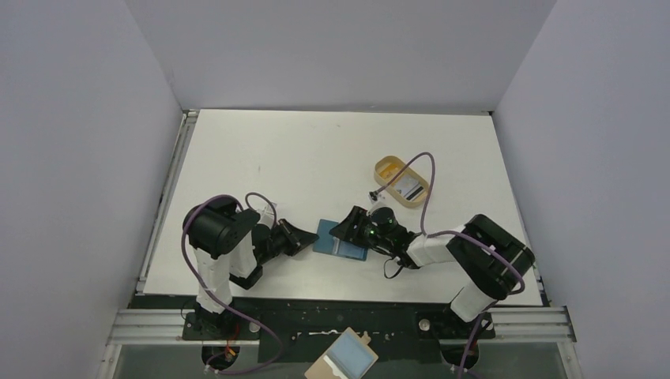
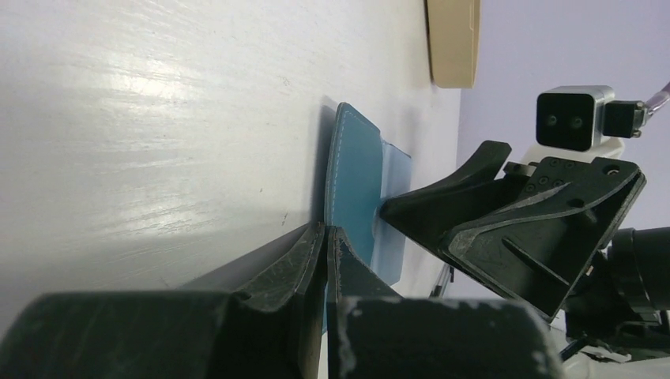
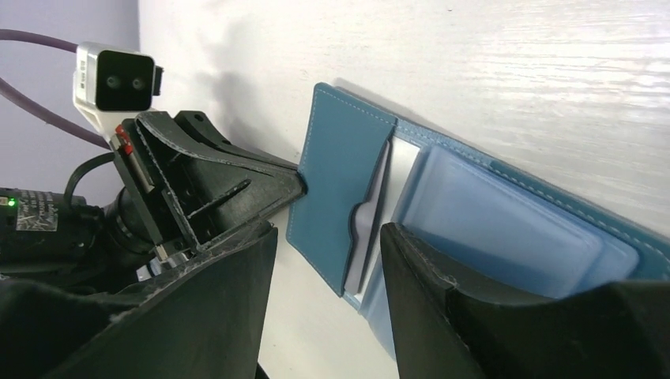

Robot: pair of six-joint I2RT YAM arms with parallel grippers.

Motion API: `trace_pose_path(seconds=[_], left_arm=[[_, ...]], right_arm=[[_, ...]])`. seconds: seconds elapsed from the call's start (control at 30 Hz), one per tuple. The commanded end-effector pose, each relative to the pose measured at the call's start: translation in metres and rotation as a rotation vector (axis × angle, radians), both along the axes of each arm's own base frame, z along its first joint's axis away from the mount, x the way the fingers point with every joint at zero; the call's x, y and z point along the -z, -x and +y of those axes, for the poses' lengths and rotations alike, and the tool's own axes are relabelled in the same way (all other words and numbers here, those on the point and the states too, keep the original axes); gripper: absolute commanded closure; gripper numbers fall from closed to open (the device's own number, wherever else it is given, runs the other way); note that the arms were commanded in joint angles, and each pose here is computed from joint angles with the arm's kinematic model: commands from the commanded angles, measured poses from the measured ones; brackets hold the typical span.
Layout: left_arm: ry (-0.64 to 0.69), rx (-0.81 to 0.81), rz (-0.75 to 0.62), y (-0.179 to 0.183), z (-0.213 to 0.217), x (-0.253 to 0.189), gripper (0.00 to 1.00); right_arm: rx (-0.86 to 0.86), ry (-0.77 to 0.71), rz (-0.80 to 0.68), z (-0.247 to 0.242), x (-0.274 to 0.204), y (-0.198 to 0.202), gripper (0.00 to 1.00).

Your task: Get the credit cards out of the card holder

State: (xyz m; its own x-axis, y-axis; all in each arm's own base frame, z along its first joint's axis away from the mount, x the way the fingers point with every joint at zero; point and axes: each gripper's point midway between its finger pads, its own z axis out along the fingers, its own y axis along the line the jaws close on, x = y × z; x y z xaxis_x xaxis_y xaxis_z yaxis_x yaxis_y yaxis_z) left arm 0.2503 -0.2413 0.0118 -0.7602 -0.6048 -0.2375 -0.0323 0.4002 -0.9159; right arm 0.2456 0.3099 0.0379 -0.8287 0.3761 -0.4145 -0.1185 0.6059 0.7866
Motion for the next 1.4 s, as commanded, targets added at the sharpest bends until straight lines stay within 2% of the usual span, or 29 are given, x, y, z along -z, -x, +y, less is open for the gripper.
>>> trace_pose_path(seconds=[0.0,0.17,0.4,0.8,0.9,1.03,1.23,1.37], left_arm=[[-0.11,-0.016,0.103,0.013,0.013,0.041,1.0],[-0.114,-0.015,0.109,0.014,0.014,0.043,1.0],[-0.107,-0.012,0.11,0.014,0.012,0.042,1.0],[-0.113,-0.007,0.126,0.017,0.01,0.047,1.0],[-0.115,-0.003,0.133,0.018,0.009,0.05,1.0],[-0.115,-0.002,0.133,0.017,0.009,0.05,1.0],[-0.117,-0.002,0.133,0.018,0.009,0.05,1.0],[-0.119,-0.003,0.133,0.018,0.01,0.05,1.0]], right_arm=[[0.038,0.198,0.01,-0.024,0.005,0.001,0.47],[0.049,0.238,0.009,-0.03,0.006,0.001,0.47],[0.013,0.078,-0.028,0.006,0.008,-0.001,0.47],[-0.013,0.027,-0.018,0.031,0.009,0.008,0.48],[-0.027,-0.038,-0.056,0.036,-0.006,0.007,0.48],[-0.07,-0.205,-0.126,0.049,-0.034,0.01,0.48],[-0.114,-0.434,-0.125,0.066,-0.049,0.014,0.49],[-0.136,-0.444,-0.129,0.073,-0.051,0.018,0.5]])
